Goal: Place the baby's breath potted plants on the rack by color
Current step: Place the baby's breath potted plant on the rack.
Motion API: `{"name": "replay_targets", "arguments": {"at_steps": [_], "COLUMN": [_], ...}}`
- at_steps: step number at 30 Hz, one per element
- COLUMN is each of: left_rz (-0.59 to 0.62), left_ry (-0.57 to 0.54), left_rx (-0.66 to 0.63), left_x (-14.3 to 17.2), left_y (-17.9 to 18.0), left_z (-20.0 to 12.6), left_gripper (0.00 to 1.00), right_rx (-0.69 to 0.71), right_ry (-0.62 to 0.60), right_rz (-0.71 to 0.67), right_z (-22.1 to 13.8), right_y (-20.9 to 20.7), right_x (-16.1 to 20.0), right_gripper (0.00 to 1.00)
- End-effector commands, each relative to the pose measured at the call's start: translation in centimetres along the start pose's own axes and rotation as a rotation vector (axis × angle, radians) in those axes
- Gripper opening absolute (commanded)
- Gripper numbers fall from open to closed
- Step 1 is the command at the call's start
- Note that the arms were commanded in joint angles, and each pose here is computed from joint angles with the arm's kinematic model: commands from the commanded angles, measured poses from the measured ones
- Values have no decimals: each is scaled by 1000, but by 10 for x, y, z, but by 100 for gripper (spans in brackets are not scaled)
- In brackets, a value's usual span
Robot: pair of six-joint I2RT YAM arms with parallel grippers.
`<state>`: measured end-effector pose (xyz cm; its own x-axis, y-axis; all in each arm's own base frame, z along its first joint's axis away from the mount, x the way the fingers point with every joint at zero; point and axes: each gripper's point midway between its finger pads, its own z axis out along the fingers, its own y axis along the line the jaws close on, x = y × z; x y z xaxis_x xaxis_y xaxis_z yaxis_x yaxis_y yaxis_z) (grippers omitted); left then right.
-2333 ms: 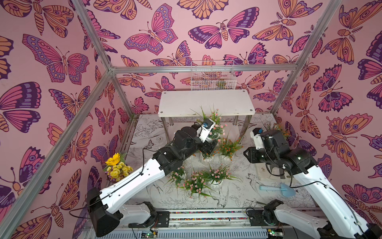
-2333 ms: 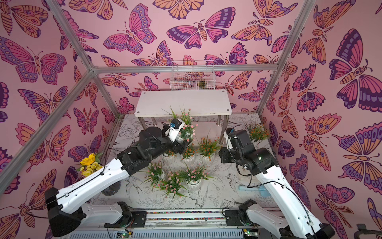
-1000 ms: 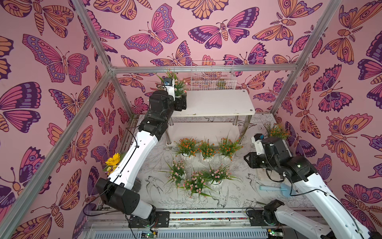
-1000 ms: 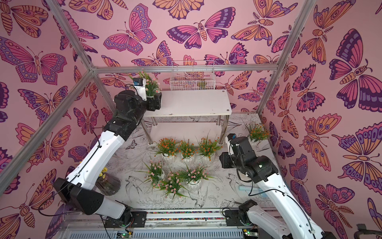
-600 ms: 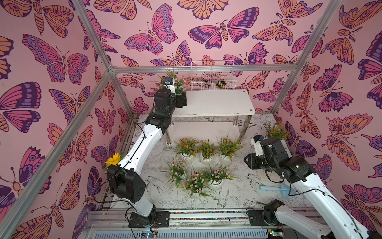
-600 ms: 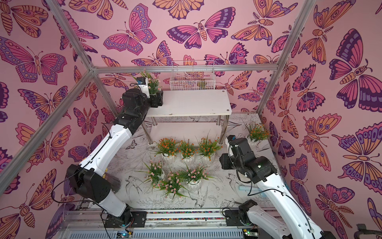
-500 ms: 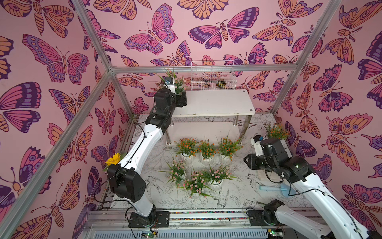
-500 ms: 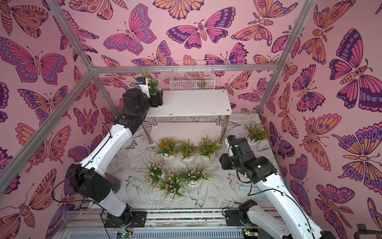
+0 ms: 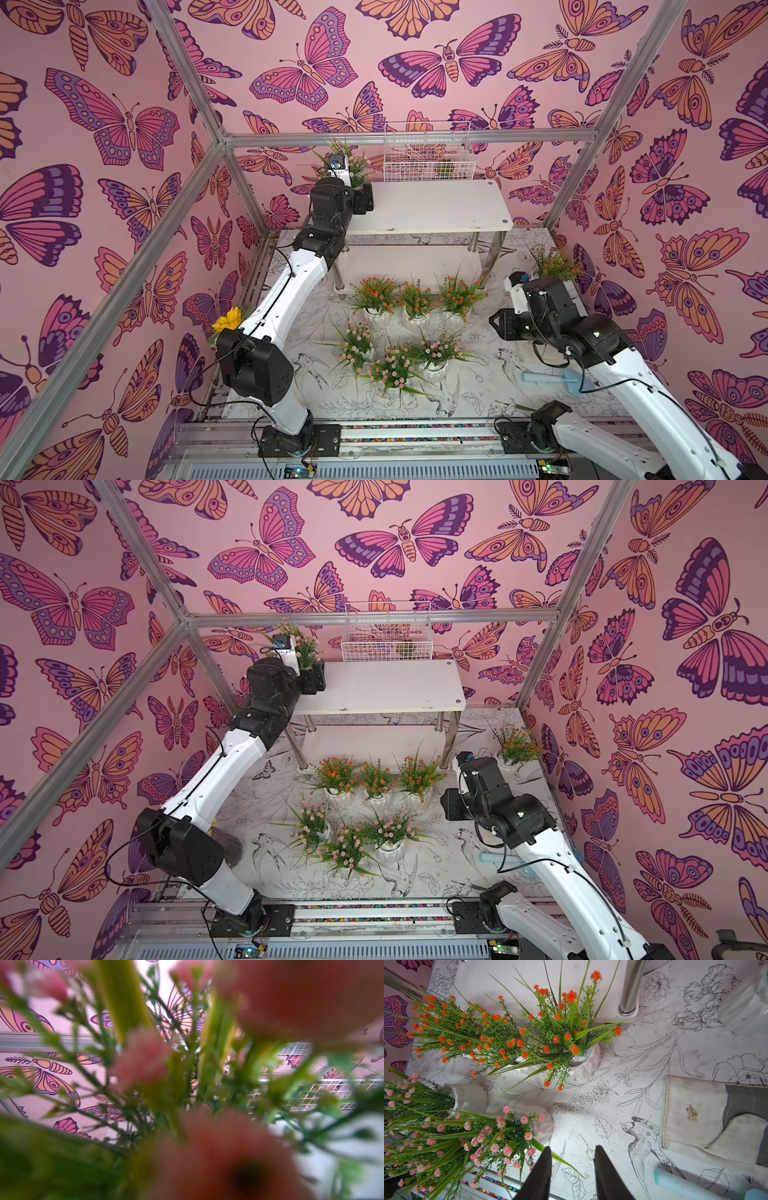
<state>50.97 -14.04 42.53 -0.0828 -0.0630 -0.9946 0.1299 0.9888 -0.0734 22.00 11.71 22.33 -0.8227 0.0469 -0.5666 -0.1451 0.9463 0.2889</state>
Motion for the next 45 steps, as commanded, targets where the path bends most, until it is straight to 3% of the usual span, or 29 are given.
{"name": "replay_targets", "arguments": {"at_steps": [1,8,18,29,37,45], "left_rz": [-9,-15,-14,1,37,30], "left_ry": [-69,-70,-86,-99,-104,-52], "left_rx": [1,38,73,98,202,393], "left_x": [-14,-16,-24,-26,-13,32], "left_y": [2,-4,-7,-6,-27,-74], "left_z": [1,-3,-20,-61,-123,-185], "left_gripper": [62,100,100,100,100,100], "right_rx": [5,7,6,8,19,8], "right_ry": [0,0,-3,-14,24,92], "right_rz": [12,8,4,1,7,71], "right_z": [2,4,5,4,9,34], "right_y": [-2,-1,-1,-2,-8,-14], "right_x": [0,-2,-3,-4,12,50], "right_gripper": [37,40,43,49,51,48]}}
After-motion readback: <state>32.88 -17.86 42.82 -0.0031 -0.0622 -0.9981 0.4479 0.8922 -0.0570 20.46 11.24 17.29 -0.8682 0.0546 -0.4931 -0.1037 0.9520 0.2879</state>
